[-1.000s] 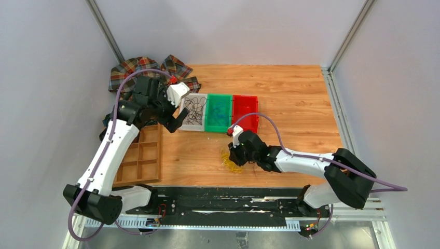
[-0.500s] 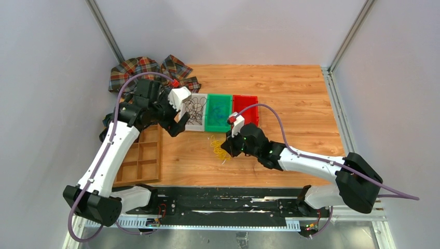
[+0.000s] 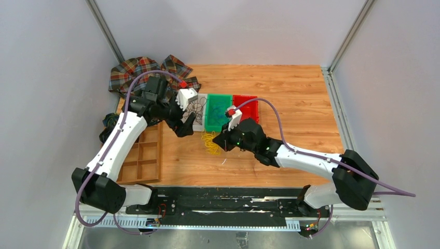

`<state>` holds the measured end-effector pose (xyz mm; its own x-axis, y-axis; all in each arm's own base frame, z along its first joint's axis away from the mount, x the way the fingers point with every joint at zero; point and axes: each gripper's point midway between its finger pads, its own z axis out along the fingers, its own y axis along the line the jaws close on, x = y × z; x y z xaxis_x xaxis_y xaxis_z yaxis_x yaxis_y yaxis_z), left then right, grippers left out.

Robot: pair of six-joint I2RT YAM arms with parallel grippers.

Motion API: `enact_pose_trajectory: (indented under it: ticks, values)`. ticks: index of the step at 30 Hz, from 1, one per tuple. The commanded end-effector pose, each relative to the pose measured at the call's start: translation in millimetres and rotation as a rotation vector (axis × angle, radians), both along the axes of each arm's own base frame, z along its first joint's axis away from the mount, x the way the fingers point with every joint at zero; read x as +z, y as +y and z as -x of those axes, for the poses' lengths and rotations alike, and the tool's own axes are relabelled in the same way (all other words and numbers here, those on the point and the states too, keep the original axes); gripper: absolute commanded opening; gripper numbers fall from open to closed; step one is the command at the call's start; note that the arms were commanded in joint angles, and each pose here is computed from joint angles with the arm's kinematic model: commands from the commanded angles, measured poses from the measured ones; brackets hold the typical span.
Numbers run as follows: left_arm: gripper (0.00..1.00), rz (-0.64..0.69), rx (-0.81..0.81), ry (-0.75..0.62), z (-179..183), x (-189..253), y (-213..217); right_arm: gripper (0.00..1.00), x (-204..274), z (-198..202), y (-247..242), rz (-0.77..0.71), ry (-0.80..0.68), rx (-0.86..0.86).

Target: Untangle the cables

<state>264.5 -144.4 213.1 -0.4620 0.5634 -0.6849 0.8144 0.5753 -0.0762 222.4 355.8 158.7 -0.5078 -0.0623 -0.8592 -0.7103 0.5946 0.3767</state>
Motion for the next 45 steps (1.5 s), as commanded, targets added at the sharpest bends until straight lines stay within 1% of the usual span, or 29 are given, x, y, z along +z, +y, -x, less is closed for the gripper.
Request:
enact_pose_trajectory:
  ticks: [1,5,10,14,15,17,22,24,25,27,30,31,34,36,38,41,45]
  values:
    - [0.98,0.106,-0.044,0.036,3,1,-20,0.01,31,3,18,-0.098,-0.01,0.031]
    - [0.99,0.162,-0.046,0.052,7,1,-30,0.01,38,8,18,-0.132,0.013,0.034]
    - [0.99,0.141,-0.108,0.051,22,-2,-44,0.01,47,15,18,-0.205,0.038,0.041]
    - [0.95,0.162,-0.174,0.068,36,-2,-58,0.01,55,19,20,-0.252,0.042,0.056]
    - [0.93,0.168,-0.185,0.07,38,-1,-60,0.01,58,20,21,-0.262,0.039,0.064]
    - [0.84,0.185,-0.205,0.067,42,2,-62,0.01,61,22,21,-0.261,0.037,0.076]
    - [0.59,0.182,-0.235,0.013,45,9,-60,0.01,56,26,19,-0.253,0.045,0.087]
    - [0.53,0.189,-0.248,0.002,48,10,-60,0.01,53,27,19,-0.255,0.053,0.091]
    - [0.49,0.194,-0.256,0.0,50,11,-60,0.01,52,28,19,-0.255,0.056,0.093]
    - [0.37,0.195,-0.256,0.002,52,10,-59,0.01,52,29,21,-0.252,0.06,0.103]
    - [0.13,0.174,-0.235,0.004,49,8,-56,0.01,51,29,22,-0.24,0.066,0.114]
    - [0.07,0.167,-0.225,0.001,48,7,-55,0.01,51,30,22,-0.241,0.067,0.114]
    - [0.01,0.153,-0.212,-0.002,46,8,-53,0.01,50,28,22,-0.235,0.062,0.109]
    - [0.01,0.144,-0.207,-0.01,46,12,-51,0.02,48,28,21,-0.215,0.063,0.109]
    - [0.01,0.135,-0.191,-0.035,44,19,-48,0.08,41,28,19,-0.178,0.059,0.113]
    - [0.01,0.125,-0.159,-0.091,38,35,-44,0.12,22,28,13,-0.117,0.06,0.104]
    - [0.01,0.122,-0.135,-0.149,36,51,-39,0.13,-1,28,0,-0.061,0.057,0.077]
